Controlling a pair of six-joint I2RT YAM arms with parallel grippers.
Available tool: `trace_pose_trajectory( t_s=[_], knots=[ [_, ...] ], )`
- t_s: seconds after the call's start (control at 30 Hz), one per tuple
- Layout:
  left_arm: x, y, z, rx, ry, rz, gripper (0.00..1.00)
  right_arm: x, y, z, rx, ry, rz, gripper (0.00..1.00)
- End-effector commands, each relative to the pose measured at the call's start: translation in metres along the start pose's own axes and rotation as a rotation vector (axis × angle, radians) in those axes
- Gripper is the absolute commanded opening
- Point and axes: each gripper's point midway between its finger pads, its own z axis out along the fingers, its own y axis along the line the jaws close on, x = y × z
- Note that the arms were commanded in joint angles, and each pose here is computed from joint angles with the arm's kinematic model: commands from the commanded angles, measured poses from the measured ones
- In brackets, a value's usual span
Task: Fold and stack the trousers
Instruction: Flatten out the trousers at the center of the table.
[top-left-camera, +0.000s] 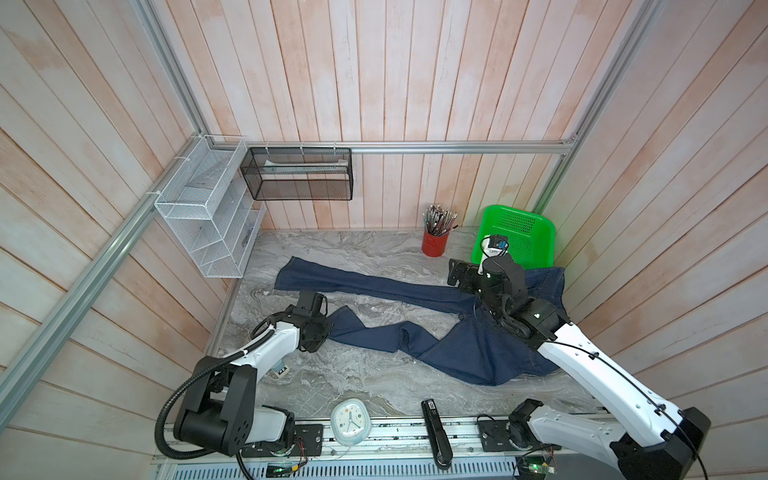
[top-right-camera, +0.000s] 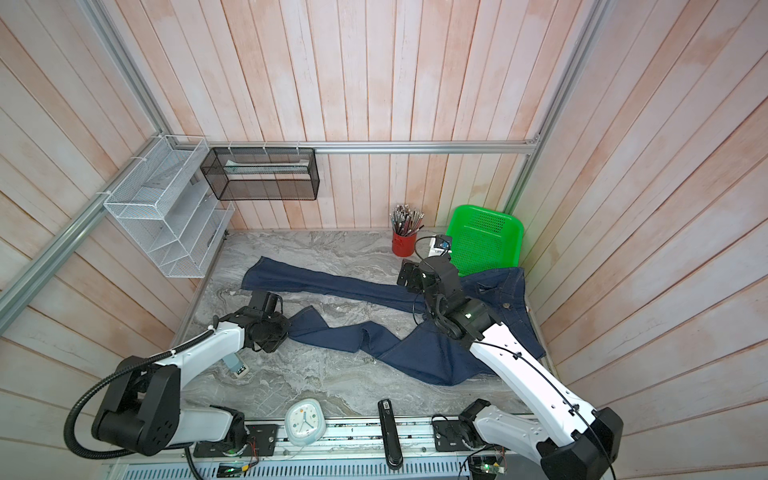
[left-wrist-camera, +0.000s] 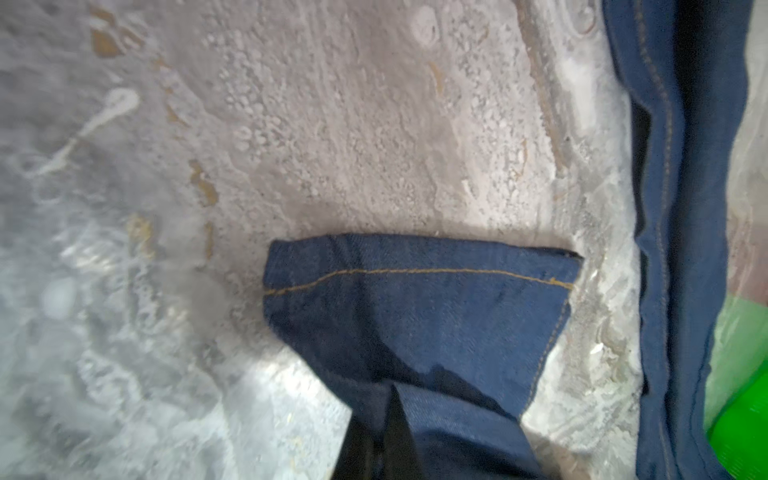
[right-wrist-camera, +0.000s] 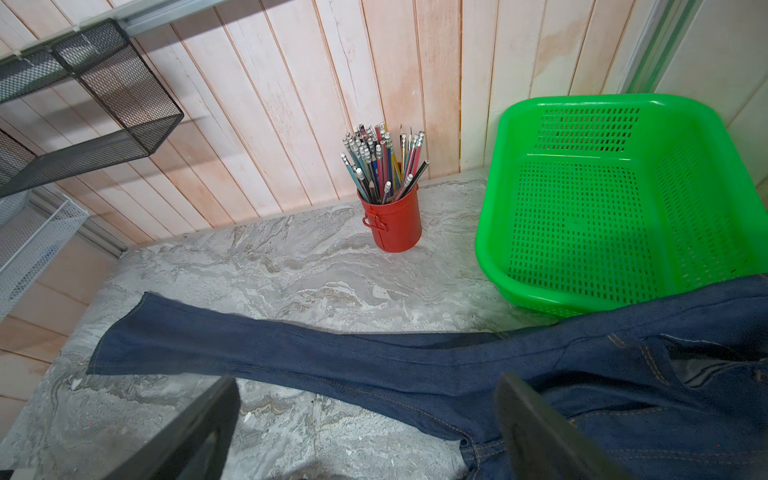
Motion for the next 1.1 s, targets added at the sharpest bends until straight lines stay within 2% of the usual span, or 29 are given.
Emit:
trace_pose_trajectory(
  t_s=[0.0, 0.13, 0.23, 0.33, 0.4, 0.43, 0.57, 0.63, 0.77, 0.9, 1.0, 1.07],
  knots=[
    [0.001, -0.010, -0.053, 0.050, -0.030, 0.049, 0.00, 0.000, -0.003, -0.002, 0.009, -0.018, -0.015, 0.97],
    [0.002, -0.030, -0.116, 0.138, -0.048, 0.055, 0.00, -0.002, 0.000, -0.001, -0.003, -0.025, -0.014, 0.97],
    [-0.007, -0.059, -0.130, 0.181, -0.043, 0.059, 0.02, -0.001, 0.000, 0.000, -0.006, -0.028, -0.012, 0.97],
    [-0.022, -0.101, -0.114, 0.228, -0.021, 0.060, 0.12, 0.001, -0.001, 0.000, -0.007, -0.026, -0.011, 0.97],
    [-0.035, -0.129, -0.093, 0.231, 0.016, 0.063, 0.20, 0.002, -0.002, -0.002, -0.011, -0.025, -0.008, 0.97],
    [-0.042, -0.138, -0.083, 0.219, 0.027, 0.061, 0.23, 0.002, -0.002, -0.003, -0.011, -0.024, -0.008, 0.97],
    [-0.064, -0.164, -0.035, 0.178, 0.104, 0.048, 0.44, 0.000, -0.006, -0.012, -0.011, -0.034, -0.002, 0.97],
    [-0.071, -0.172, -0.029, 0.158, 0.111, 0.068, 0.49, 0.000, -0.009, -0.014, -0.004, -0.038, -0.002, 0.97],
    [-0.082, -0.162, -0.060, 0.129, -0.001, 0.140, 0.56, 0.000, -0.014, -0.018, 0.007, -0.040, 0.007, 0.97],
    [-0.068, -0.106, -0.087, 0.042, -0.110, 0.217, 0.58, 0.006, -0.011, -0.013, -0.009, -0.034, 0.011, 0.96],
    [-0.044, -0.063, -0.090, 0.011, -0.127, 0.239, 0.58, 0.021, 0.015, 0.001, -0.120, 0.019, -0.037, 0.91],
    [-0.037, -0.039, -0.093, 0.010, -0.144, 0.204, 0.58, 0.043, 0.049, 0.013, -0.193, 0.089, -0.159, 0.89]
  ],
)
